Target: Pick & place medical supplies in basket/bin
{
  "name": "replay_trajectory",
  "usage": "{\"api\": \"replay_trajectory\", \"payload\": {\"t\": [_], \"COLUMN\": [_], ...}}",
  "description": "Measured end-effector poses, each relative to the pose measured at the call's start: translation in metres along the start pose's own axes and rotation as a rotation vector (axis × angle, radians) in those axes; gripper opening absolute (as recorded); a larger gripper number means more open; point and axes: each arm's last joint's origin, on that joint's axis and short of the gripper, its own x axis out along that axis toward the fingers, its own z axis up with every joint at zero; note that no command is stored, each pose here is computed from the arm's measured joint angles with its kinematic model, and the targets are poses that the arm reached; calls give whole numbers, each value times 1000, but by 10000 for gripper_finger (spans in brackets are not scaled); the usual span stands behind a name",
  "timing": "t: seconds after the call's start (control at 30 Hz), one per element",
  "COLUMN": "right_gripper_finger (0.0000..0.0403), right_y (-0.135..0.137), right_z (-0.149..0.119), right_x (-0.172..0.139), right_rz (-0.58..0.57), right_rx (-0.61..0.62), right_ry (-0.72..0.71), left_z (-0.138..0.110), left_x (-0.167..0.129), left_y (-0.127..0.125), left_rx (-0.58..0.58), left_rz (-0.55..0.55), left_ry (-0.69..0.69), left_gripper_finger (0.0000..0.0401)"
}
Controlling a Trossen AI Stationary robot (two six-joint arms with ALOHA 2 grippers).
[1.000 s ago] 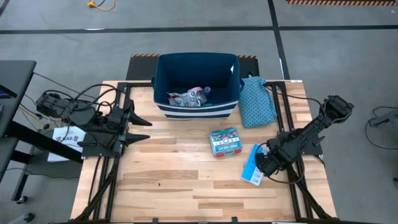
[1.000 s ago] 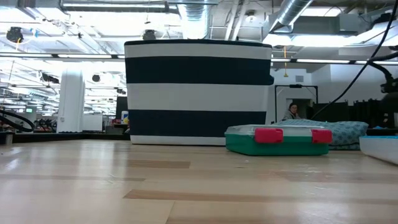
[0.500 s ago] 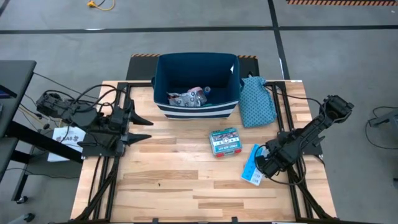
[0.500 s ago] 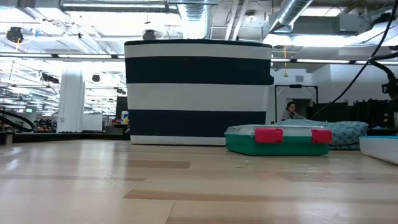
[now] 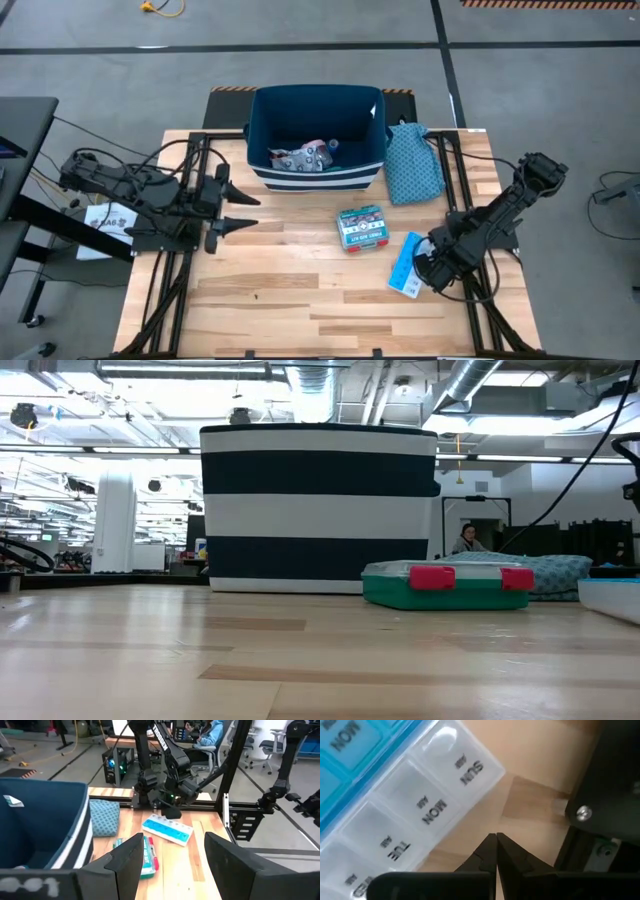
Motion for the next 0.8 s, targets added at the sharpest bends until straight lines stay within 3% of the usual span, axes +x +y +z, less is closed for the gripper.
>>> {"api": "replay_trajectory", "payload": {"t": [0.23,0.8], "right_gripper_finger": [0,0], "right_y": [-1,4], "right_z": [4,-2], "right_x": [0,0], "right_rz": [-28,52], "right_rx": [-16,-53], "right_ry": [-12,5], "left_z": [-1,-1], "left_x": [2,2], "left_y": [-1,-1], "left_rx": [-11,-34], "left_rz": [-8,-13], "left_ry": [12,16], "left_gripper_finger": [199,199]}}
